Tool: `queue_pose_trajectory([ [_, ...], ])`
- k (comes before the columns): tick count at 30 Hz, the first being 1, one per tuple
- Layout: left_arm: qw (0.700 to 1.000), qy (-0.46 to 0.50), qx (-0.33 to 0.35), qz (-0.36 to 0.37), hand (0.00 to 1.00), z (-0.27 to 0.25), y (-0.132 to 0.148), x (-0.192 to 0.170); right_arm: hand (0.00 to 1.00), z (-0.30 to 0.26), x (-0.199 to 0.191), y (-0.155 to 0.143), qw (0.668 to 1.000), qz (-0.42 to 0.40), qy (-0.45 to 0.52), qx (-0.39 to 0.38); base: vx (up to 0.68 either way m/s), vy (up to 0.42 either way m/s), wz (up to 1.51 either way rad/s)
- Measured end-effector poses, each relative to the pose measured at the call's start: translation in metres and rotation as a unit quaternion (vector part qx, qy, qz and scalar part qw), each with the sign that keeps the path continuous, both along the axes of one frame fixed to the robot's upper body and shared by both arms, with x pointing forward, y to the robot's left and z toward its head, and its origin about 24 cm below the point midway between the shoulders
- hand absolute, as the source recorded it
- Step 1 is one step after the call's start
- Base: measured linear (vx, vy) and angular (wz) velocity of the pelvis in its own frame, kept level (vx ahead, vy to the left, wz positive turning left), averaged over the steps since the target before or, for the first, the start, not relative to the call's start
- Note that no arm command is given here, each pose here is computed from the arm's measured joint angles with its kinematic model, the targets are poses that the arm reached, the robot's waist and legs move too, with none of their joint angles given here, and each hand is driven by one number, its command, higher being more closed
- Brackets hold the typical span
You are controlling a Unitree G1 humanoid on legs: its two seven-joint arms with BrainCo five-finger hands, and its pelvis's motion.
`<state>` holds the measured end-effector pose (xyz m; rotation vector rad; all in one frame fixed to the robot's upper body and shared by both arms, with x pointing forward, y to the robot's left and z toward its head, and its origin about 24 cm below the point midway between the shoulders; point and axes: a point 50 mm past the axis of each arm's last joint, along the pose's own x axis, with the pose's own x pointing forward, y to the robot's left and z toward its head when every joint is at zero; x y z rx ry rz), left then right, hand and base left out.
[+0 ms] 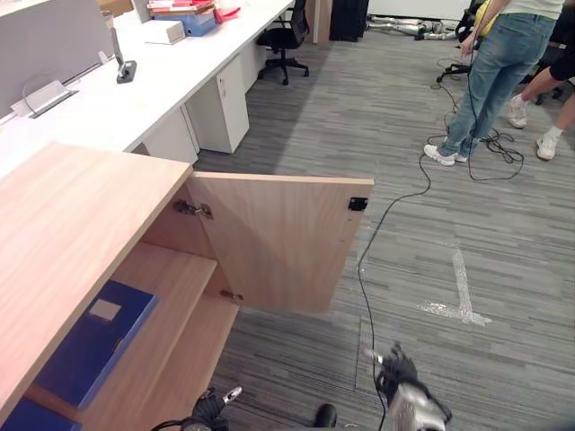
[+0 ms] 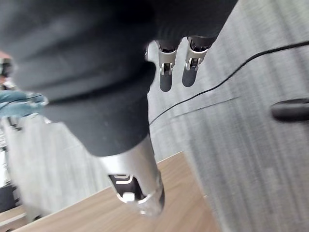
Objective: Walk over to the cabinet, pick up the folder, carry it to the office cabinet, place the folder inside the office cabinet, then close the office cabinet door
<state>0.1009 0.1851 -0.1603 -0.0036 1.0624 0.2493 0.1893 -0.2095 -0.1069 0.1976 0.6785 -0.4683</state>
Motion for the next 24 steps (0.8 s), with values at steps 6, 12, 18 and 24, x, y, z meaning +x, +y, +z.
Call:
queue_pose_trajectory([
  [6,1.0,0.001,0.02,-0.02,0.0,0.002,0.013,-0.002,0.0,0.062,0.074,-0.02,0.989,0.016,-0.132,-0.066,0.0,0.0,0.0],
  [12,0.998,0.028,0.037,-0.029,0.0,-0.001,0.025,-0.026,0.0,0.136,0.145,-0.05,0.971,0.009,-0.202,-0.123,-0.05,0.018,0.16],
  [18,0.998,0.045,0.032,-0.018,0.0,-0.003,0.025,-0.04,0.0,0.189,0.185,-0.034,0.955,0.061,-0.25,-0.151,-0.06,0.021,0.23],
  [24,0.998,0.053,0.025,-0.008,0.0,-0.004,0.022,-0.05,0.0,0.222,0.199,-0.036,0.944,0.057,-0.28,-0.163,-0.09,0.051,0.08],
])
